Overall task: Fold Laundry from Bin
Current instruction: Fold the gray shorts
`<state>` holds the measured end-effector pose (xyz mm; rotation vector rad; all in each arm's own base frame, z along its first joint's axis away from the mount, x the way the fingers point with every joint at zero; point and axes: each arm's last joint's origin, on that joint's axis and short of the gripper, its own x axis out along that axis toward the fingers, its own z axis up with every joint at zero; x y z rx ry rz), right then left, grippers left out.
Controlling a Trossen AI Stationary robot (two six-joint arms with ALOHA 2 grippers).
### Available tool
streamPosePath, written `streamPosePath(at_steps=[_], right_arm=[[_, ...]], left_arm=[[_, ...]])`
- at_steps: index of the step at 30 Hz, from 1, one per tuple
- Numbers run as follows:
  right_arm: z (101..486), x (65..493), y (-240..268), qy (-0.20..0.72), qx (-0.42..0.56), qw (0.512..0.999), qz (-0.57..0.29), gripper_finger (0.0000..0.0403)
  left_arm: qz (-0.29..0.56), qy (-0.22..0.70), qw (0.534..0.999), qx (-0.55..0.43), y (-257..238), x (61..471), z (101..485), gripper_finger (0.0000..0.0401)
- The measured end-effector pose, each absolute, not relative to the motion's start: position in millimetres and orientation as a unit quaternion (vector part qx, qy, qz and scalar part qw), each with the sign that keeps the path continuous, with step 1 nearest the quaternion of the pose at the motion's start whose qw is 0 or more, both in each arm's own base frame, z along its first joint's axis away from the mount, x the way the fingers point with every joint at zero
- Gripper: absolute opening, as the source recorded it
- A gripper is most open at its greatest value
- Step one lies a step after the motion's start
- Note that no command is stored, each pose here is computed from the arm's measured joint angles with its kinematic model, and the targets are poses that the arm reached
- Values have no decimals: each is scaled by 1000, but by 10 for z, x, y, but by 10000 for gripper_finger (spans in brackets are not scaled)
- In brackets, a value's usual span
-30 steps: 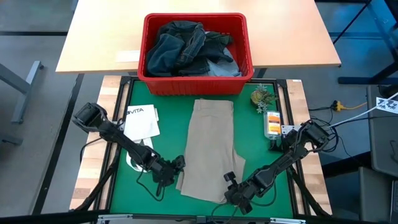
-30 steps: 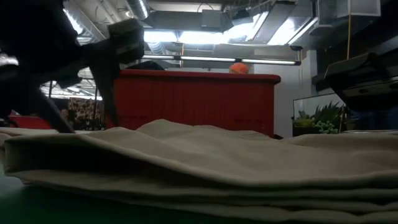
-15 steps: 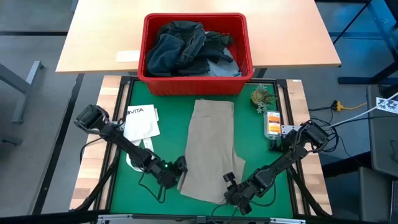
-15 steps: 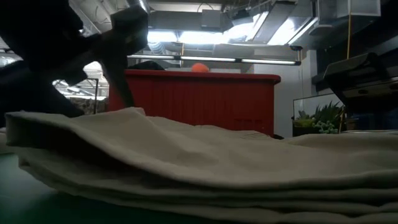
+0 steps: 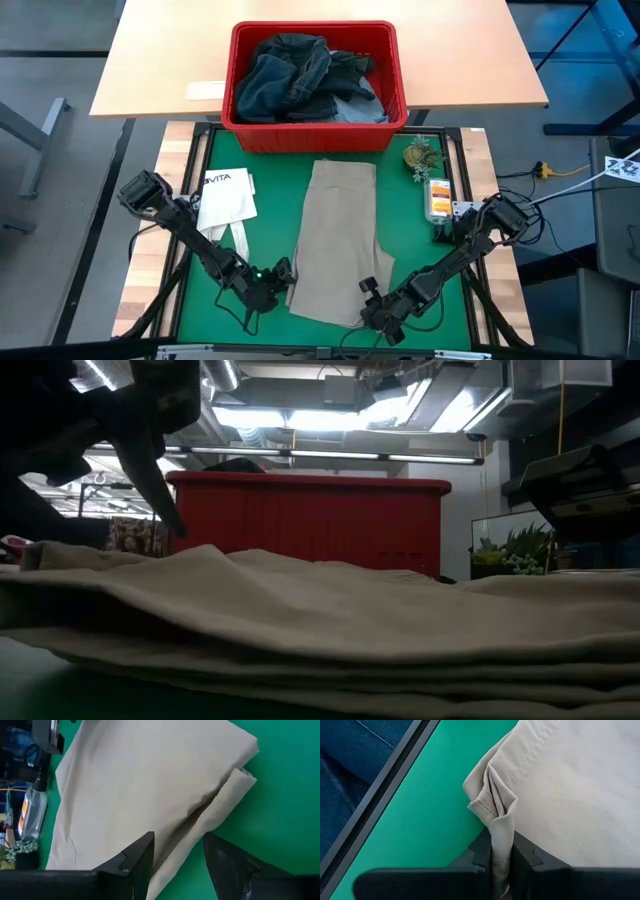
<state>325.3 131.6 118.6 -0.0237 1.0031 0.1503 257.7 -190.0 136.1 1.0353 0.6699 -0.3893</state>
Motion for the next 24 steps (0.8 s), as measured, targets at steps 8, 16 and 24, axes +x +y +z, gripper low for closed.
streamPosePath(at_steps=[8,16,24], right_arm=[[1187,3254,1316,480,-11,874,72,40],[1187,3254,1316,480,-12,874,72,40],[1188,3255,1317,480,-11,874,72,40]], left_arm=[[-186,305,810,464,-1834,2660,1379,166],[-234,281,789,493,-1774,2734,1393,166],[-285,279,794,459,-1680,2812,1361,165]])
